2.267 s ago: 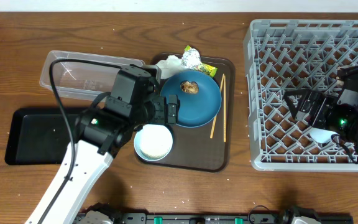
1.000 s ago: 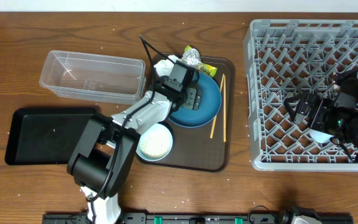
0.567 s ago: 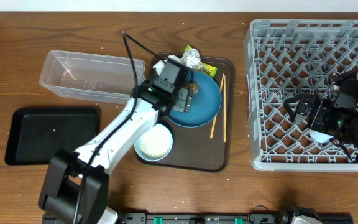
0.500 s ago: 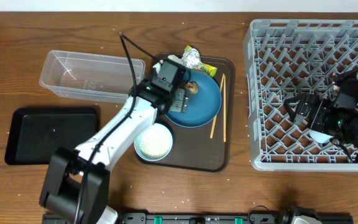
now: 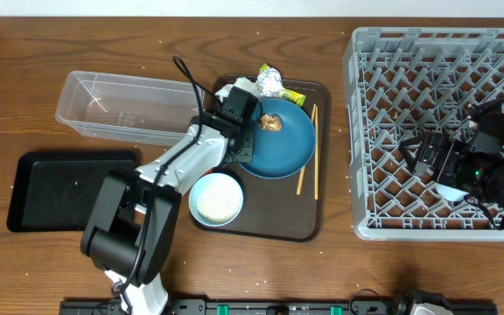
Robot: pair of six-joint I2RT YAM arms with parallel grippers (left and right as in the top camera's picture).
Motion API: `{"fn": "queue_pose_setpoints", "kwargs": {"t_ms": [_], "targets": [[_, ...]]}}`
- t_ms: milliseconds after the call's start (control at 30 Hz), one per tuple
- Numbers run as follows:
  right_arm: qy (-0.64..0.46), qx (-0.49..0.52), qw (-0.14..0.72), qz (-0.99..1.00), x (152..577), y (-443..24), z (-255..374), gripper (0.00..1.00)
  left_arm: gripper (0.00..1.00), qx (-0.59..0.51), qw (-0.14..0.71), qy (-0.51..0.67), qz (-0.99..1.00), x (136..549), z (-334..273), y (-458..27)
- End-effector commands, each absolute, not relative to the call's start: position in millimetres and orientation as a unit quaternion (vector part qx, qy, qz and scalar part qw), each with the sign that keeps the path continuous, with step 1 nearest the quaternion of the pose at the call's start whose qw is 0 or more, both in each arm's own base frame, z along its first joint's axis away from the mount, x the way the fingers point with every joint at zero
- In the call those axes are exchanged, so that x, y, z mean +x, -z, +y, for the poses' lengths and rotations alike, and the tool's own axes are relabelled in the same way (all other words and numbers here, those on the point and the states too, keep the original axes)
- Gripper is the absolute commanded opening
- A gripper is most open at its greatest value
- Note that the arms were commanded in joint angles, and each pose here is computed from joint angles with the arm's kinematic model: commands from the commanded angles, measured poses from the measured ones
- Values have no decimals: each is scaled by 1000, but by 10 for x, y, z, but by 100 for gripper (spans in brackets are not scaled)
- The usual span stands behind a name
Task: Sort waste into correct bins and load items into the dishwasher rack
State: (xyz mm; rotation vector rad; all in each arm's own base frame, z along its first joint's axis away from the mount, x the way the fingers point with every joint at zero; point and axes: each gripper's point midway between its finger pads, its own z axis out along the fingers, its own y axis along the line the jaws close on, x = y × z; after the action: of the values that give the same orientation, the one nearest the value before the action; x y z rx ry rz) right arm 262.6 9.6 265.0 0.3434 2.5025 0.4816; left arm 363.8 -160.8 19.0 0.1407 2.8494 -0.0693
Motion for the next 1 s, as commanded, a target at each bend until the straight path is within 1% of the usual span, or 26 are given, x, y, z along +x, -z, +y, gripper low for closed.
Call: {"fn": "queue_pose_setpoints", "kwargs": {"t_ms": [0,33,100,200,267,533,667,767,967], "targets": [[-182,123,278,935,2629,-2651,127,99,22,47,131,20,990,3636,-1600,-32],[-182,123,278,935,2629,-2650,127,99,22,47,129,19,990,3641,-1600,8],[-182,123,277,936,2622,-2646,128,99,6,47,127,19,991,3638,-1602,32],[-182,124,275,936,2616,-2642,129,99,6,47,132,21,990,3647,-1604,-30],[-182,124,275,936,2616,-2642,129,99,6,46,144,26,988,3666,-1610,-160],[-182,124,274,936,2610,-2638,130,99,6,35,232,52,971,3644,-1519,-1139],[-181,121,272,937,2602,-2633,132,99,6,7,267,22,963,3490,-1167,-1593],[-181,121,272,937,2602,-2633,132,99,6,-21,280,-11,960,3276,-812,-1869],[-183,121,273,937,2605,-2637,138,99,6,-112,301,-161,933,2643,134,-2338]]}}
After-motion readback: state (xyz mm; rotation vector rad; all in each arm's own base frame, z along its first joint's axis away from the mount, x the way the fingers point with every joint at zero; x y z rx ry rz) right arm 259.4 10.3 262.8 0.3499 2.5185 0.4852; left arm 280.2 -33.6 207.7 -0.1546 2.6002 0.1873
